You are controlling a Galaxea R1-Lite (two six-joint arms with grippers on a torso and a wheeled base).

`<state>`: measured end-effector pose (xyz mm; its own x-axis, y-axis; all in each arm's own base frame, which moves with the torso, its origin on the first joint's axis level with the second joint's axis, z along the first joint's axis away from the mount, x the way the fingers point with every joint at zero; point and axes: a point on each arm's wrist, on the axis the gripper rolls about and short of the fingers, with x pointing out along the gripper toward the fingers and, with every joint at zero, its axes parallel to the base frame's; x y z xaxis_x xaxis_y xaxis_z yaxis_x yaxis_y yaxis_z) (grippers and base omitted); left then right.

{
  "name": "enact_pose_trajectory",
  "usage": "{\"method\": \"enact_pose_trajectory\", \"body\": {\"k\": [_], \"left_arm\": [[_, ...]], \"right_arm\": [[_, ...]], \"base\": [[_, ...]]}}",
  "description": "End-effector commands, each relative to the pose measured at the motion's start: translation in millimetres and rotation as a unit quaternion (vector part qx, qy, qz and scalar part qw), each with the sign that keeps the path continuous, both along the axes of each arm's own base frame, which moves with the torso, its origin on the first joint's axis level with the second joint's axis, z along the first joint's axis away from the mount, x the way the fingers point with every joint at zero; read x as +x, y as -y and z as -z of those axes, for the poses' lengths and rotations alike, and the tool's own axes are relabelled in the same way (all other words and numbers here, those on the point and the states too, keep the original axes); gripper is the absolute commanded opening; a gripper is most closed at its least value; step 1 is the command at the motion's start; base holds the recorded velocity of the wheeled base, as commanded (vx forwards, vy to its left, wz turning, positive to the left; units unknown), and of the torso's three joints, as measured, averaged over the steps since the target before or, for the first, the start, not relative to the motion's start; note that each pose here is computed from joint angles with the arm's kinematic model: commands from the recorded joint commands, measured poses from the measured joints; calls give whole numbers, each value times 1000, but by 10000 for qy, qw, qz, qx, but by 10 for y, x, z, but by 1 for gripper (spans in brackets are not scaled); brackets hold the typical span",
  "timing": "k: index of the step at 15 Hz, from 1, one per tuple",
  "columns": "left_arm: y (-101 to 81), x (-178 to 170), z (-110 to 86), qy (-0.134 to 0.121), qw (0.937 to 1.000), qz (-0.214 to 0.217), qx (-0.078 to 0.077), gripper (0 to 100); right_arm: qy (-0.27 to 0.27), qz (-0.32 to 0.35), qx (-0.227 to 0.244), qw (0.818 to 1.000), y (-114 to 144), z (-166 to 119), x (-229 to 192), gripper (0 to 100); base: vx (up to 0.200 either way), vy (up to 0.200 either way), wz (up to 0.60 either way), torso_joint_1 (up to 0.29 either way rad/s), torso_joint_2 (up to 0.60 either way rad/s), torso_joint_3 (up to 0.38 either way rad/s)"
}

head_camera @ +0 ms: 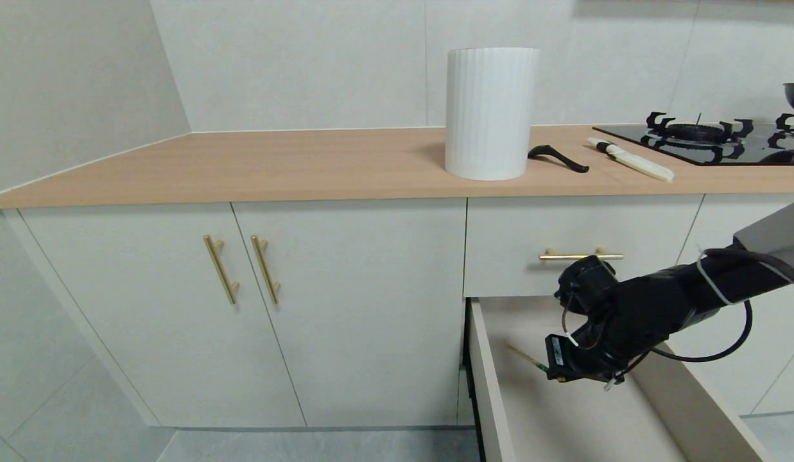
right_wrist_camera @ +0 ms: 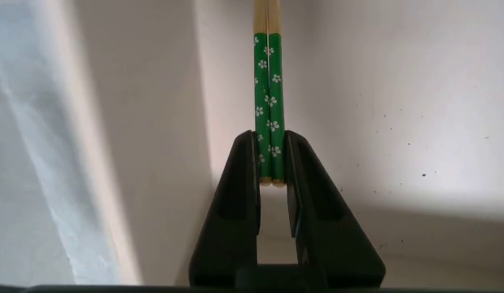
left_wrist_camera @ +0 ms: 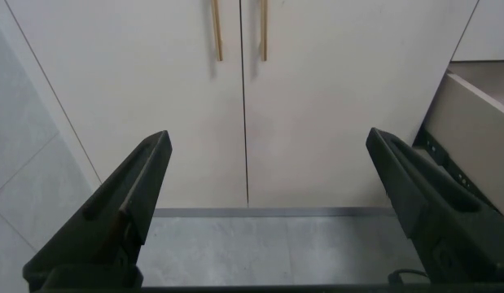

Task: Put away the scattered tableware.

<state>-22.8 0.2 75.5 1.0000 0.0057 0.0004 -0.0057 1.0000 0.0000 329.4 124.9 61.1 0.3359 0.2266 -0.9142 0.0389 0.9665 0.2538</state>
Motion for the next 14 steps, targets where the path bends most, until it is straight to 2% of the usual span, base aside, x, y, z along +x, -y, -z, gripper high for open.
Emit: {"method": "enact_pose_trajectory", "body": {"k": [1,14], "left_arm": [[0,0,0,-2,10000,-2,0,100],[0,0,0,-2,10000,-2,0,100]], "right_arm": [[-321,-6,-130,9994,-18,259,39,0],[-625,-163,-1006,9928,-262,743,4,0]], "base": [[0,0,0,0,0,0],[0,0,0,0,0,0]]}}
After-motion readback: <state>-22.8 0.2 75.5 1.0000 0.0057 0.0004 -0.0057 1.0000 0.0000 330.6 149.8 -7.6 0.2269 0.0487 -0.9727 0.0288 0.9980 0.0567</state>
